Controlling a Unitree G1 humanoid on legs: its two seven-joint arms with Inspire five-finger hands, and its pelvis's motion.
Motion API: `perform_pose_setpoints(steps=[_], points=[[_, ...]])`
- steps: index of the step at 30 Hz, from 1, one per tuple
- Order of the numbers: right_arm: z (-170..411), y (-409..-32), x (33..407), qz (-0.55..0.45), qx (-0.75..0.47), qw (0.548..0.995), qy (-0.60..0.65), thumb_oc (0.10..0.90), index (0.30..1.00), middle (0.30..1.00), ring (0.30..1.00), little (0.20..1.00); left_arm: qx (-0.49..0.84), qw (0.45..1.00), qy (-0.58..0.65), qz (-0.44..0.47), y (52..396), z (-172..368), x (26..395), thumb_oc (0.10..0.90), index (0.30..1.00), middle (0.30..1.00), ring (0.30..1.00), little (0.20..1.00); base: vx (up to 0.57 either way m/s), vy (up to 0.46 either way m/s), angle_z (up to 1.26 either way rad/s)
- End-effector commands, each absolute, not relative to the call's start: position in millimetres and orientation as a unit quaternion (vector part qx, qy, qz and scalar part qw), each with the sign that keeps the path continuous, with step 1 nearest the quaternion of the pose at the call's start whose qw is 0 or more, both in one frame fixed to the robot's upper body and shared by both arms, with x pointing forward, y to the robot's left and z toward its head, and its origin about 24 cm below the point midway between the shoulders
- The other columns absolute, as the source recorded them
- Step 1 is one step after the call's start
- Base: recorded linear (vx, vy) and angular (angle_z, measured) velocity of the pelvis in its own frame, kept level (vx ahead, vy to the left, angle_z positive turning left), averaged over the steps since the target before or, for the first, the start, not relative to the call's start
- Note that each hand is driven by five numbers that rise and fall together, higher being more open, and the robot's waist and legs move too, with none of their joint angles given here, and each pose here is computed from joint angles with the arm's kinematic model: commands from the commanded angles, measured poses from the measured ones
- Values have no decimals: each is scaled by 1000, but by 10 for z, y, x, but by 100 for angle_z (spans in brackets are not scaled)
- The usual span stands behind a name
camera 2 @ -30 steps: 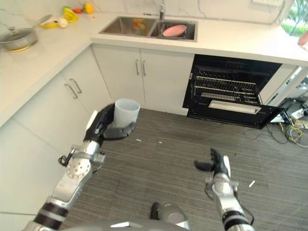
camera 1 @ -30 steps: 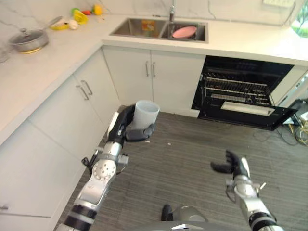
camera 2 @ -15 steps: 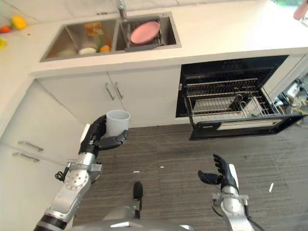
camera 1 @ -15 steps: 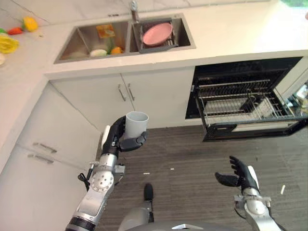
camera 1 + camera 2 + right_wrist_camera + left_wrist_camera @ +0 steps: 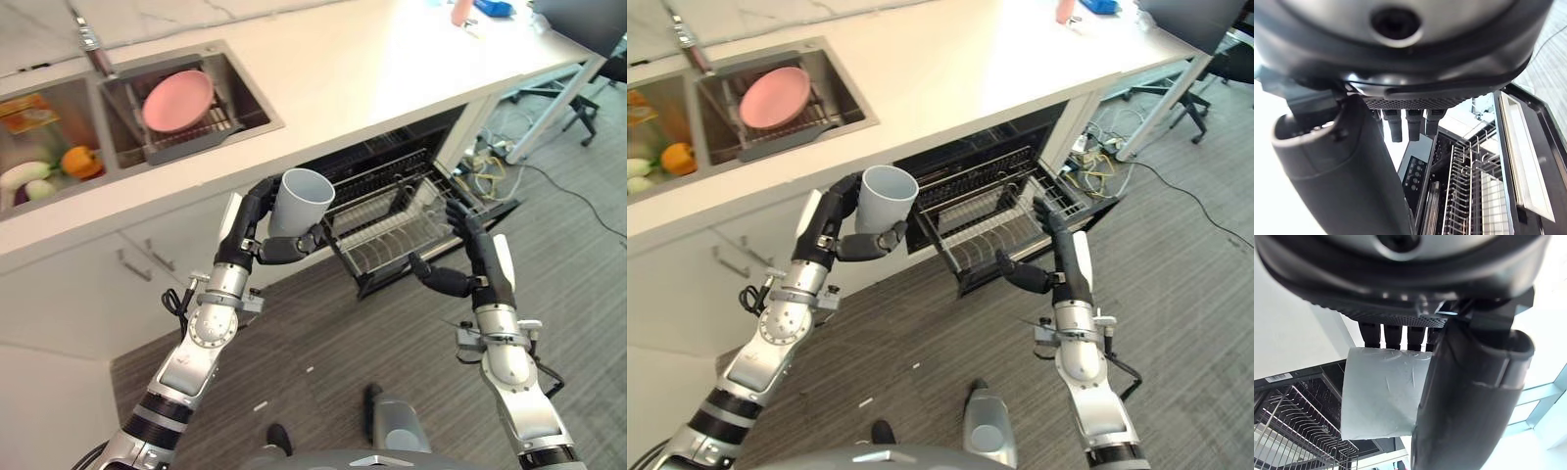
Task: Place the dishes in the dishwasher.
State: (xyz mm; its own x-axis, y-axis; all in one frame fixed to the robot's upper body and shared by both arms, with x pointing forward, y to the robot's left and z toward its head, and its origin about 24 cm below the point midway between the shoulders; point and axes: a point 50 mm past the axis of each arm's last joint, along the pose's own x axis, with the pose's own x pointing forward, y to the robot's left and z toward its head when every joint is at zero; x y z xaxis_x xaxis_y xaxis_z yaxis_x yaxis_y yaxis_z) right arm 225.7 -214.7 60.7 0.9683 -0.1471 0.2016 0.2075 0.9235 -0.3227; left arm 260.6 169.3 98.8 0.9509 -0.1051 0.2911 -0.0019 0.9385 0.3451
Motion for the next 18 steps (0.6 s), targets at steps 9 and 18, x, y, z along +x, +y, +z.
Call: perform_pose_setpoints(steps=[9, 18], points=[[1171, -2116, 2355, -41, -34, 972, -231, 800, 900, 900, 900, 900, 181, 927, -327, -13, 1456, 1514, 2591, 400, 300, 300, 300, 300, 67, -79, -30], [1558, -1703, 2444, 50, 137, 940, -309, 800, 900, 900, 900, 900, 159, 911, -377, -46, 1142, 1735, 2707, 400, 300, 300, 300, 300, -9, -38, 8]])
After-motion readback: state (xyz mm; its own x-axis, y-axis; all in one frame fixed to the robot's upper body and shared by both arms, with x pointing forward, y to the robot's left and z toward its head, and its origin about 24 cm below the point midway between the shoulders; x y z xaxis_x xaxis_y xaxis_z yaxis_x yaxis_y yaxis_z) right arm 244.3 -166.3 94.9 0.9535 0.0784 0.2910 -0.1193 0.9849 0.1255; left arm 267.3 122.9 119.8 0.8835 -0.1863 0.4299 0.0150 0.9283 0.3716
